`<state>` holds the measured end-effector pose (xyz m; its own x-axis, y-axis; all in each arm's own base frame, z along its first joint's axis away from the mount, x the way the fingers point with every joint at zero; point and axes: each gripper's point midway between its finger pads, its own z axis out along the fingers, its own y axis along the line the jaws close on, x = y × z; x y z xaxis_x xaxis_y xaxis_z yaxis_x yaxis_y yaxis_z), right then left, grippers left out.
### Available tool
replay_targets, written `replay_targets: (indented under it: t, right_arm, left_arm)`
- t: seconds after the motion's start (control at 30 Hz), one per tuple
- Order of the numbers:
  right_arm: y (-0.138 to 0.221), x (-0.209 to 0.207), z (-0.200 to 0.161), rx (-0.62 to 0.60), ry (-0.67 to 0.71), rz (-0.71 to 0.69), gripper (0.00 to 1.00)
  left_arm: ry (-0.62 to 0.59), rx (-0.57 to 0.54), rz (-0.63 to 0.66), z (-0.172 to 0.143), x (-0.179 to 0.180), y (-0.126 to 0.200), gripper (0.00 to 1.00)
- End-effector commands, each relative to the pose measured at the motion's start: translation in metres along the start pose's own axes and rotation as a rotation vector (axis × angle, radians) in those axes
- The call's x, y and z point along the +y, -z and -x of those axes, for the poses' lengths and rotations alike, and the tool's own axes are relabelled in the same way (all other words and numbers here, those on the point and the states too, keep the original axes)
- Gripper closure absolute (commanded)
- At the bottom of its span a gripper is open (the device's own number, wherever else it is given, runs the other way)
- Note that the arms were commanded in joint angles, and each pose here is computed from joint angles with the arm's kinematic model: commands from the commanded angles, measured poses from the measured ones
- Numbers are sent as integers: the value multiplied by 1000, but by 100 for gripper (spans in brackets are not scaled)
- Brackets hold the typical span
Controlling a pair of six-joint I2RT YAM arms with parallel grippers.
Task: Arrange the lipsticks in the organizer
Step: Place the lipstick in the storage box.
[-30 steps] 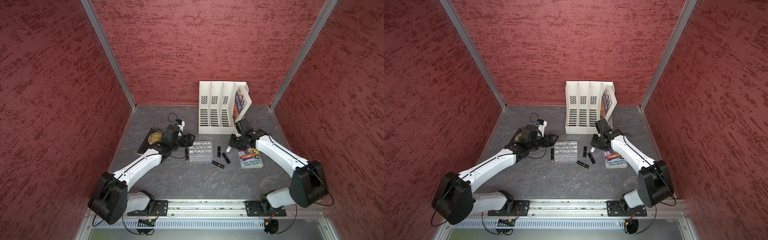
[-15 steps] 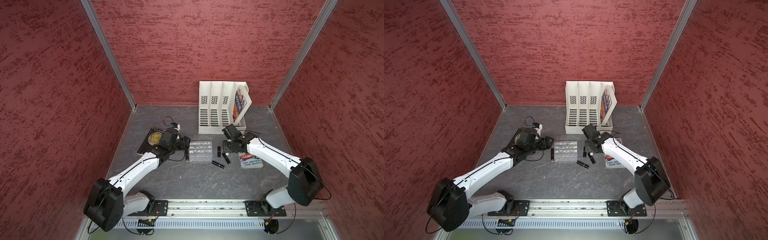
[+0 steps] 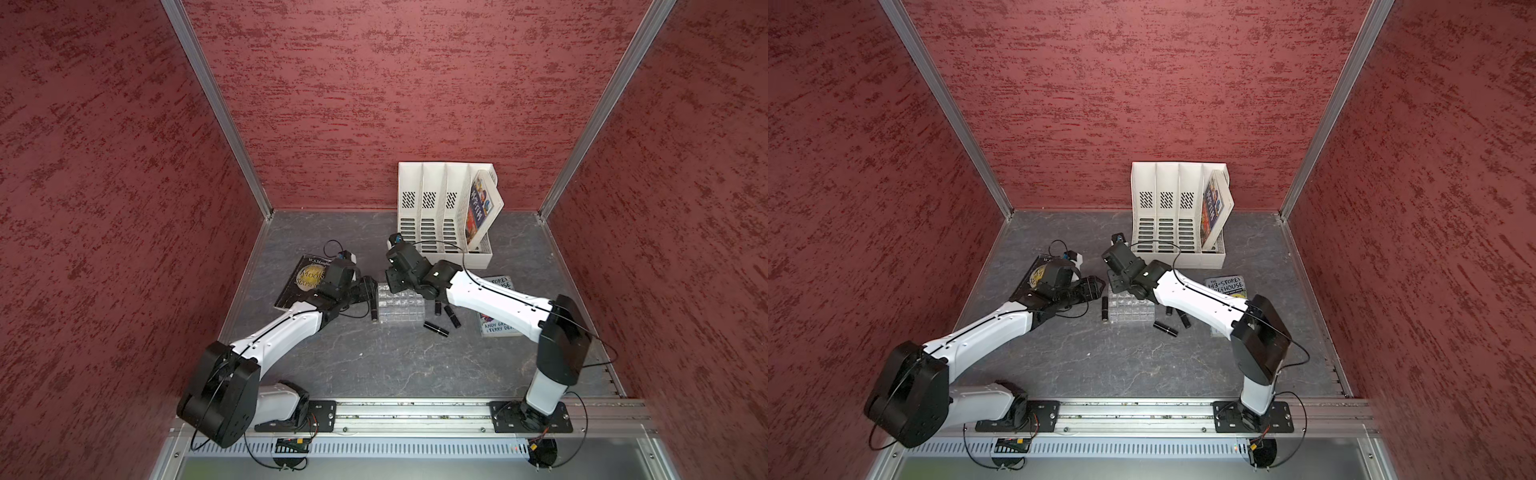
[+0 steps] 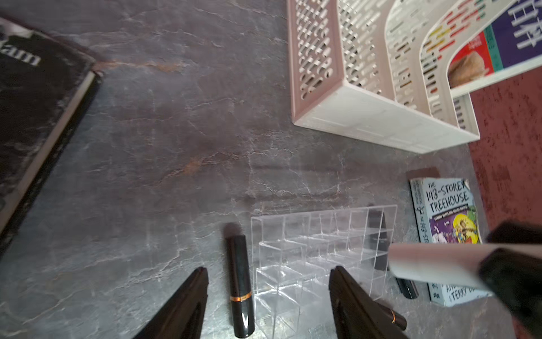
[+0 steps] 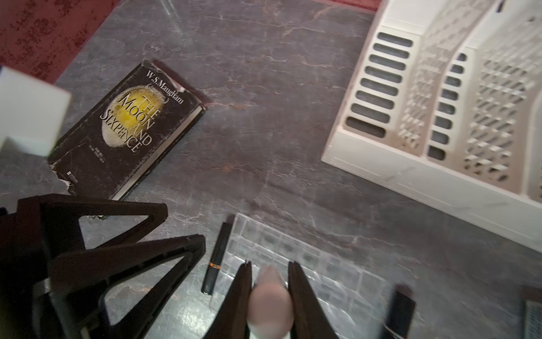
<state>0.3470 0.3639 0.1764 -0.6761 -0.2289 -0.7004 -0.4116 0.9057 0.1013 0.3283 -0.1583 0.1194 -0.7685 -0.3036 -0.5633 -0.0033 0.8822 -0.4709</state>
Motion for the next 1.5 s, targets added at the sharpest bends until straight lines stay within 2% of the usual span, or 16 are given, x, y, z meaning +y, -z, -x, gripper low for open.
replay_targets:
  t: [0.0,0.17,0.5,1.3,1.4,1.47]
  right_arm:
    - [-12,16,16,-44,27,19,96]
    - [-32,31,13,-21,35,35,97]
    - [-53,24,3,0,46,-25,98]
    - [-69,14,-22,17,33,-50,98]
    - [-73,14,-25,27,34,-55,93]
    - [-75,14,-27,31,33,-57,80]
  left_arm:
    - [75,-13,37,1,19,10,33]
    - [99,-37,30,7,29,16,34]
    - [96,-35,14,6,34,17,34]
    - [87,-30,-7,4,28,19,34]
    - [80,-24,-11,2,26,18,34]
    - [74,-17,-8,0,25,18,34]
